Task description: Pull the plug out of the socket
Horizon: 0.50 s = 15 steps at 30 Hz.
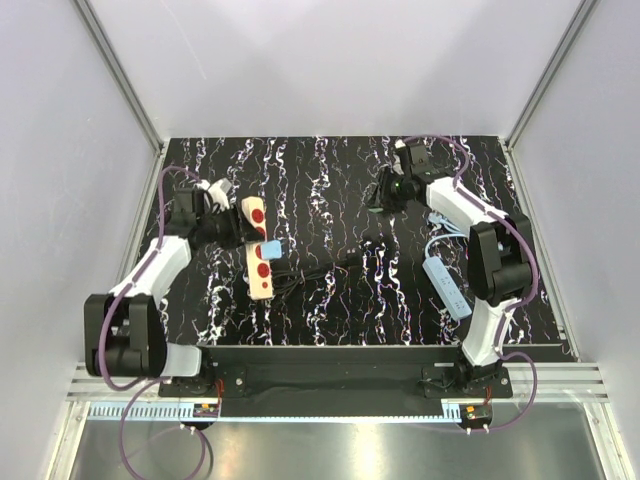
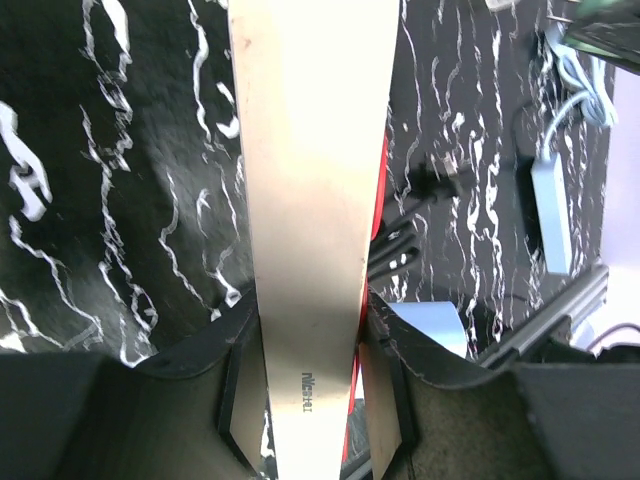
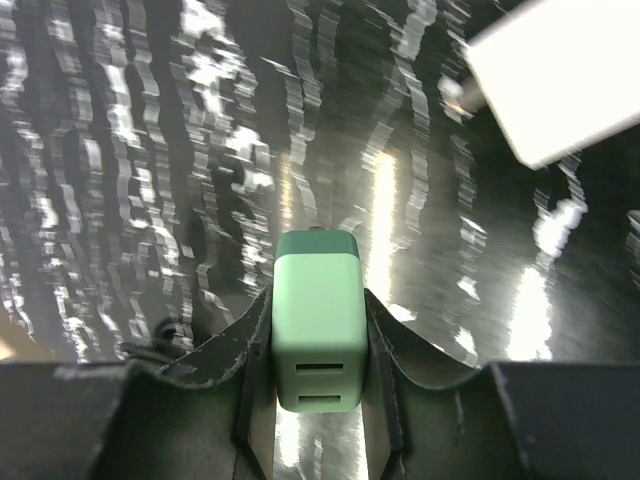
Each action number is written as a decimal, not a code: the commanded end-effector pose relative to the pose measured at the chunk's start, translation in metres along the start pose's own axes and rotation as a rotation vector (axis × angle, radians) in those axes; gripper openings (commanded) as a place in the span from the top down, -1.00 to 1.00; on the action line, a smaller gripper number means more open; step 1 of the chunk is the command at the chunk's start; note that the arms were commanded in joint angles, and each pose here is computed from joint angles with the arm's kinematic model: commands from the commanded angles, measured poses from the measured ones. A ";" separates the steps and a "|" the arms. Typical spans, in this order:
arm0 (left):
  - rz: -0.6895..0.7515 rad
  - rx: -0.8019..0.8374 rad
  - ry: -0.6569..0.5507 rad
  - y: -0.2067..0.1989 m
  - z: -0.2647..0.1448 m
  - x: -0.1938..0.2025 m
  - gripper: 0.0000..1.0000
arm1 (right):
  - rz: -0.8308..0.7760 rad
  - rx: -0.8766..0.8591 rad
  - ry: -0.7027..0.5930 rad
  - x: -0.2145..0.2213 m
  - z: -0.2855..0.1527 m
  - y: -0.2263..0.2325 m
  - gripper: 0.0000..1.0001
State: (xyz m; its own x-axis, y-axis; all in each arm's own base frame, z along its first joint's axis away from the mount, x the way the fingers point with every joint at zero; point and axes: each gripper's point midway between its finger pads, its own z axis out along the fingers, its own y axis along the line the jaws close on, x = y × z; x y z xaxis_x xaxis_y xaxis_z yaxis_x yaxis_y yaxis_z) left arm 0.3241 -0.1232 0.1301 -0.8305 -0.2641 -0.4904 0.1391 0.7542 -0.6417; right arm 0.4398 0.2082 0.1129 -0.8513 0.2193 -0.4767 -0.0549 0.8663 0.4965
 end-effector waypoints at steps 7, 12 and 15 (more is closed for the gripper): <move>0.068 0.107 -0.016 -0.027 -0.022 0.018 1.00 | 0.022 -0.096 0.140 0.024 -0.001 -0.043 0.91; 0.087 0.131 -0.031 -0.038 -0.025 0.008 1.00 | 0.061 -0.071 0.175 0.031 0.012 -0.070 0.87; 0.096 0.136 -0.040 -0.041 -0.025 -0.001 1.00 | 0.067 -0.099 0.198 0.033 0.019 -0.073 0.84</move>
State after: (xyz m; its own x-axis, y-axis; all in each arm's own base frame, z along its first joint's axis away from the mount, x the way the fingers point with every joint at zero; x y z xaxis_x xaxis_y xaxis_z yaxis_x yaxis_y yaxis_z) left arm 0.2923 -0.1287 0.1330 -0.8368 -0.2383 -0.4930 0.1763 0.7351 -0.6546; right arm 0.4254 0.1532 0.0478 -0.9310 0.2143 -0.2955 0.0163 0.8331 0.5529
